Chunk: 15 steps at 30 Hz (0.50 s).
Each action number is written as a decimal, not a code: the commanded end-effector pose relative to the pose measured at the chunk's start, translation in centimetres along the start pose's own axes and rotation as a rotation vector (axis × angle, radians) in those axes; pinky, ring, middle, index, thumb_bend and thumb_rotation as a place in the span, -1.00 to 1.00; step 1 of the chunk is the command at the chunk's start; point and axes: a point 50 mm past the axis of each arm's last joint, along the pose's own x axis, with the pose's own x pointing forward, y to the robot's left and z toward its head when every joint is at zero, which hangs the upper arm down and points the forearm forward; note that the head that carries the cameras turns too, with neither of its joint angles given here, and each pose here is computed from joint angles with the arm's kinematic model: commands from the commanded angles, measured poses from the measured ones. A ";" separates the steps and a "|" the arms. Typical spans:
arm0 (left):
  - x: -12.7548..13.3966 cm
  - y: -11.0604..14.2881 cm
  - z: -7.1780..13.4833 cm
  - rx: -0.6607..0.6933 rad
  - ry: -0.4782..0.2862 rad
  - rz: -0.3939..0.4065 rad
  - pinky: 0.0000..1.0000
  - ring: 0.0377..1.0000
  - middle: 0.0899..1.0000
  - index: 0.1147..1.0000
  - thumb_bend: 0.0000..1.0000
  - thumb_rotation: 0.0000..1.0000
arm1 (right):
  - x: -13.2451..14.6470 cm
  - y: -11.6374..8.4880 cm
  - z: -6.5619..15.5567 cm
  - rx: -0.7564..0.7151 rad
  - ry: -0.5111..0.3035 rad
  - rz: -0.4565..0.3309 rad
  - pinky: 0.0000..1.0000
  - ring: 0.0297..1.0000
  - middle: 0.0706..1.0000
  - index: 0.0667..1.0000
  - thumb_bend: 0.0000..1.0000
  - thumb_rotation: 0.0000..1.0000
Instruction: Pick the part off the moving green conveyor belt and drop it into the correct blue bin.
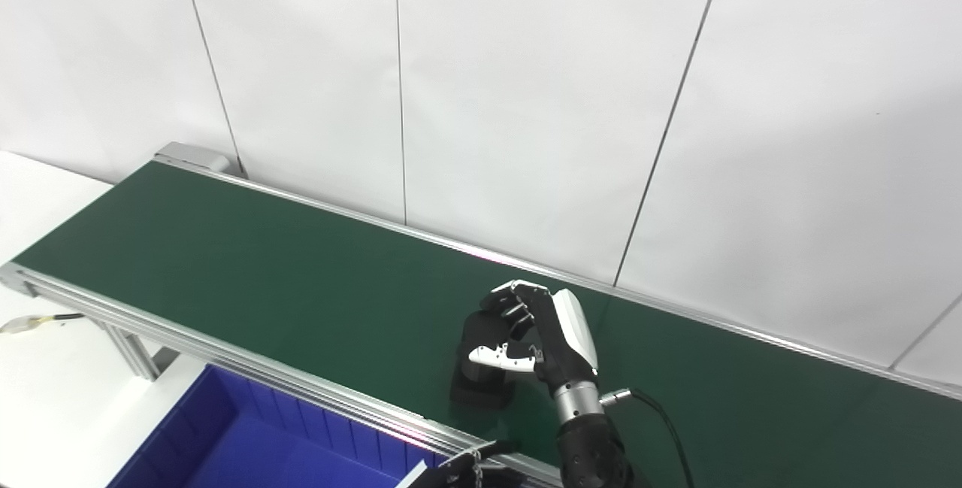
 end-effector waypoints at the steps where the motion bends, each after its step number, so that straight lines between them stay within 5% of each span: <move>1: 0.8 -0.2 1.0 0.006 -0.057 -0.008 0.53 0.63 0.66 0.74 0.99 -0.06 | 1.7 -0.8 3.1 0.007 -0.130 -0.050 -0.27 -0.13 -0.02 -0.05 0.00 -1.00; 15: 0.8 0.0 1.0 0.006 -0.054 -0.006 0.54 0.64 0.67 0.75 0.99 -0.02 | 0.8 -1.9 3.7 0.038 -0.160 -0.124 -0.30 -0.12 0.01 -0.08 -0.01 -1.00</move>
